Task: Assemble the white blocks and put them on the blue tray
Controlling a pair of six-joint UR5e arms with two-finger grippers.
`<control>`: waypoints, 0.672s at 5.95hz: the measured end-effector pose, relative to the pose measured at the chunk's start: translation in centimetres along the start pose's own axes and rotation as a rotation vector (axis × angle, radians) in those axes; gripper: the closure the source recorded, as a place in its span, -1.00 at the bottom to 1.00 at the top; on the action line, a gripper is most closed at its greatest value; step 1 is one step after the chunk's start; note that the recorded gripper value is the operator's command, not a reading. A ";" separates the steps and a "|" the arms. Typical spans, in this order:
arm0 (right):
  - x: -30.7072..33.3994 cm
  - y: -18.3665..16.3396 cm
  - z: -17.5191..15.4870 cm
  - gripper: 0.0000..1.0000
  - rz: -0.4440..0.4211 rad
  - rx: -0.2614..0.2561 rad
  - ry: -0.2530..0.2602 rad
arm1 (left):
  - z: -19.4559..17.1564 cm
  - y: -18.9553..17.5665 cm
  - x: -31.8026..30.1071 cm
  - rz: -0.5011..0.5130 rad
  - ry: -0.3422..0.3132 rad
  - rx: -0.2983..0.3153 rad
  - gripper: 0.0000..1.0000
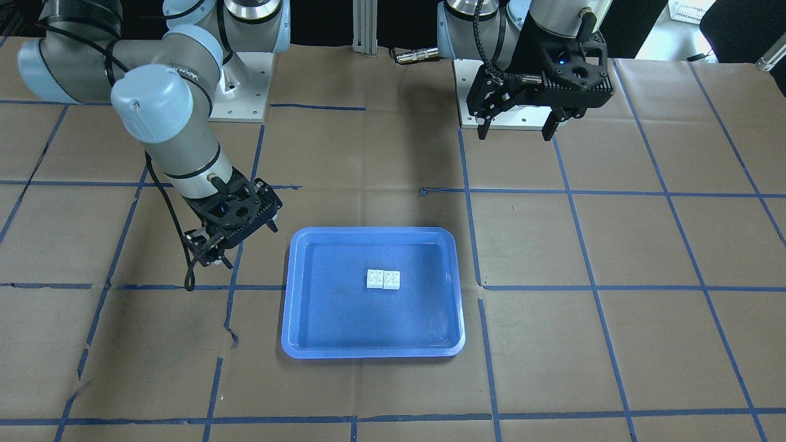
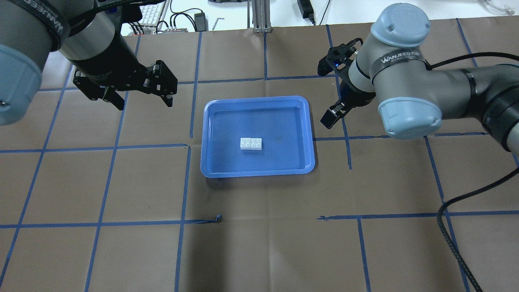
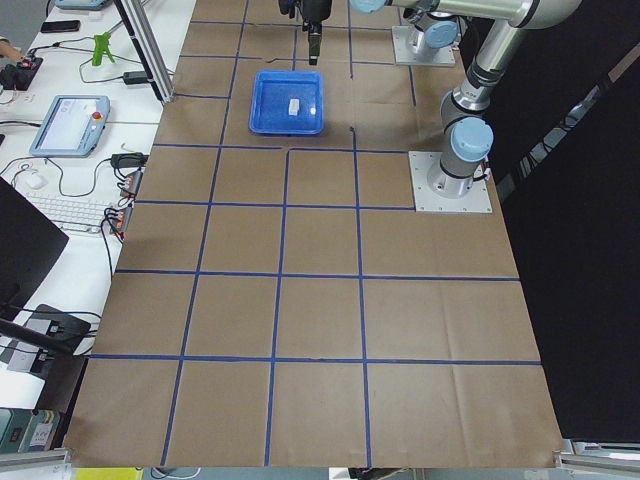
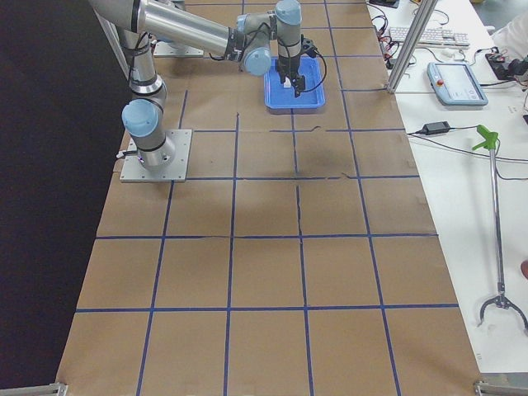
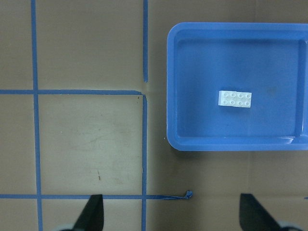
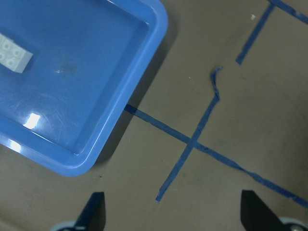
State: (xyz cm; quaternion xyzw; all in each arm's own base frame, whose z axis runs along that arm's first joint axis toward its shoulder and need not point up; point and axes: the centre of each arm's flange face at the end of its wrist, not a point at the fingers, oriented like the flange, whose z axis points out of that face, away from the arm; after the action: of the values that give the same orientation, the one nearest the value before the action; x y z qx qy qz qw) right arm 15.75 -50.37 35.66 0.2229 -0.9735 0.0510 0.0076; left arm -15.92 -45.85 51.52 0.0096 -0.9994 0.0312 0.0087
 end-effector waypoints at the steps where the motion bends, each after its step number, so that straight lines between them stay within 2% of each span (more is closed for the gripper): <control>1: -0.1 0.8 -1.8 -1.00 0.158 -0.027 0.017 | 0.0 0.0 0.0 0.000 0.000 0.000 -0.99; 2: -0.1 1.0 -3.8 -1.00 0.254 -0.062 0.015 | 0.0 0.0 0.0 0.000 -0.001 0.000 -0.99; 4: 0.3 0.5 -9.1 -1.00 0.335 -0.132 -0.005 | 0.0 0.0 0.0 0.001 -0.001 0.000 -0.99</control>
State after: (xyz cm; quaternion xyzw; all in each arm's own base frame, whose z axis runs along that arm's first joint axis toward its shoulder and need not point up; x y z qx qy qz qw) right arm 15.19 -49.17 44.64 0.0569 -0.9982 -0.0132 0.0112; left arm -15.92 -45.84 51.53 0.0091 -0.9994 0.0313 0.0079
